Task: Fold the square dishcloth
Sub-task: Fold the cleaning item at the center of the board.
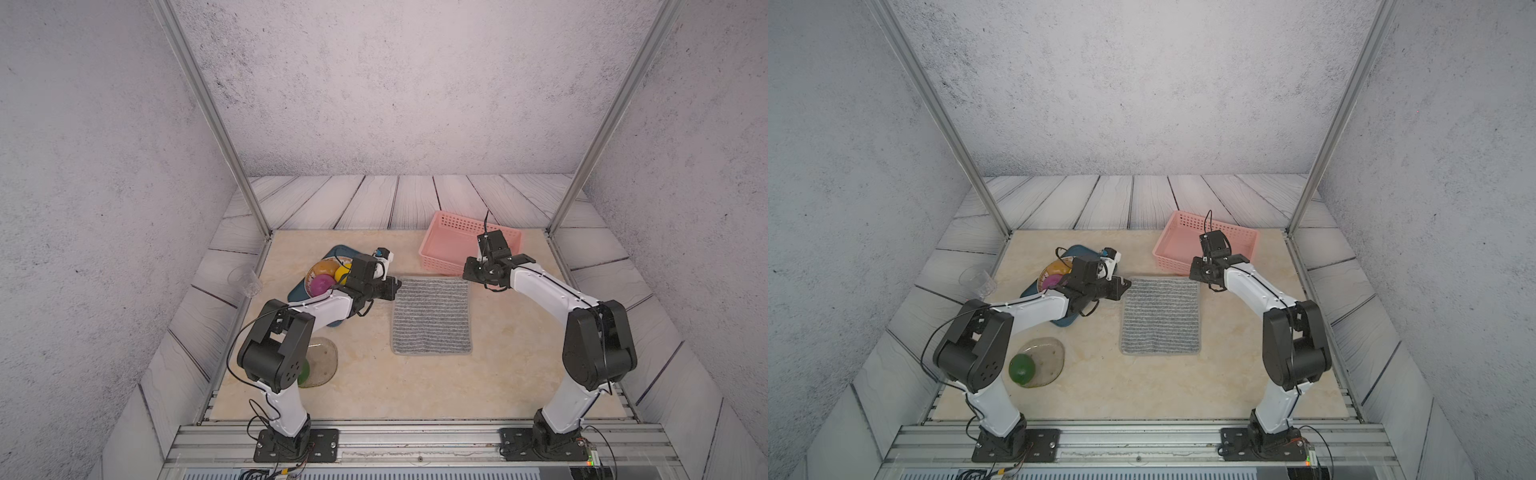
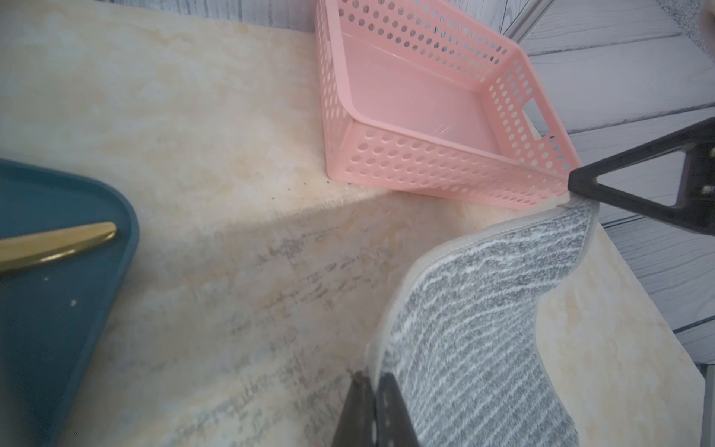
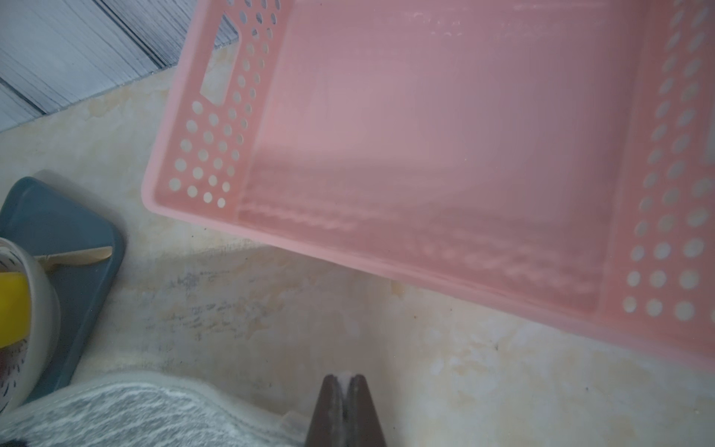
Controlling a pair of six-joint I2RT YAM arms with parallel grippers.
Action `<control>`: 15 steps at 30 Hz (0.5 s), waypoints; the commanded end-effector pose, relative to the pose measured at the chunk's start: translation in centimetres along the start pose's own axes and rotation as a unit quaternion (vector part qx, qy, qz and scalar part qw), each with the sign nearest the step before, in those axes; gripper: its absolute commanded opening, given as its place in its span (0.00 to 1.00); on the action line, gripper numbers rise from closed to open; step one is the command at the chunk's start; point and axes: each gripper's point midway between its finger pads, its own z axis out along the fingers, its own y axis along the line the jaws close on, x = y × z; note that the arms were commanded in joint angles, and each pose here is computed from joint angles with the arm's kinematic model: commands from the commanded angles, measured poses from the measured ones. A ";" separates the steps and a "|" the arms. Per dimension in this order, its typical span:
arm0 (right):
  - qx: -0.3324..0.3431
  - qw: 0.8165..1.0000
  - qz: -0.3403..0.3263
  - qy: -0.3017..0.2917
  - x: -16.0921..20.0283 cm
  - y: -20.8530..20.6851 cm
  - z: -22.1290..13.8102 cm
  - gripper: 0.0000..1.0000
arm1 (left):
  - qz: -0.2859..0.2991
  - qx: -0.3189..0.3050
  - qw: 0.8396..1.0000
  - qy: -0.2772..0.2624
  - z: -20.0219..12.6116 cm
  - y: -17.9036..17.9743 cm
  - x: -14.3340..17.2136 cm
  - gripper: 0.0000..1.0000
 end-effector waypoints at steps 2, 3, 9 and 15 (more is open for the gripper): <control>0.012 0.999 -0.010 0.031 1.3 -0.7 1.0 0.00 | -0.013 -0.012 1.000 0.008 1.2 1.3 0.5 0.00; 0.010 0.999 -0.008 0.036 1.8 -0.8 1.3 0.00 | -0.015 -0.012 1.000 0.011 1.3 1.4 0.9 0.00; -0.009 0.998 0.006 0.057 4.5 -1.0 2.1 0.00 | -0.022 -0.005 0.999 0.024 1.2 1.6 3.0 0.00; -0.032 0.997 0.027 0.063 6.4 -1.0 1.2 0.00 | -0.007 0.006 1.000 0.019 -0.4 1.0 4.2 0.00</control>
